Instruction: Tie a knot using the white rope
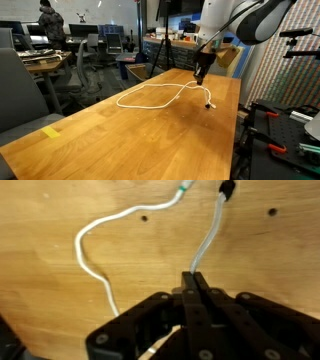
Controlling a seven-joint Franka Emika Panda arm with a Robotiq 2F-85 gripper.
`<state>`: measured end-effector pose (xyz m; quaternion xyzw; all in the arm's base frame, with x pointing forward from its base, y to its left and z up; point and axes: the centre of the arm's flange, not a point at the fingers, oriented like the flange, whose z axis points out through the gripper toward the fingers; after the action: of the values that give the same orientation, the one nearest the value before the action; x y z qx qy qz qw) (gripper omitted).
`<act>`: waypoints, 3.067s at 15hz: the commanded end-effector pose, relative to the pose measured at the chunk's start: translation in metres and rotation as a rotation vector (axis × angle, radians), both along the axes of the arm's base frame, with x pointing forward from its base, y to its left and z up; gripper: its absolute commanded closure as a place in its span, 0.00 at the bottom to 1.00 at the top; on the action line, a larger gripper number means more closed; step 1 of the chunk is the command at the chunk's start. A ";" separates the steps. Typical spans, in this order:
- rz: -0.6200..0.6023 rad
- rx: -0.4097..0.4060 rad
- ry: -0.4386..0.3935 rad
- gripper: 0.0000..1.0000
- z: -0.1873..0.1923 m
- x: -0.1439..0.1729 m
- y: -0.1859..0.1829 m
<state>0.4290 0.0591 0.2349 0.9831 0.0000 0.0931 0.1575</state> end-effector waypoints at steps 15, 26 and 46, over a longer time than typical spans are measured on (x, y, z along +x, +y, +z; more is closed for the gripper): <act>-0.363 -0.272 0.182 0.70 0.020 -0.061 -0.206; -0.300 0.103 0.134 0.02 0.048 0.019 -0.070; -0.588 0.272 0.387 0.00 -0.040 0.016 0.016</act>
<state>0.4281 0.0477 0.2157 0.9675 -0.2222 -0.1147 0.0373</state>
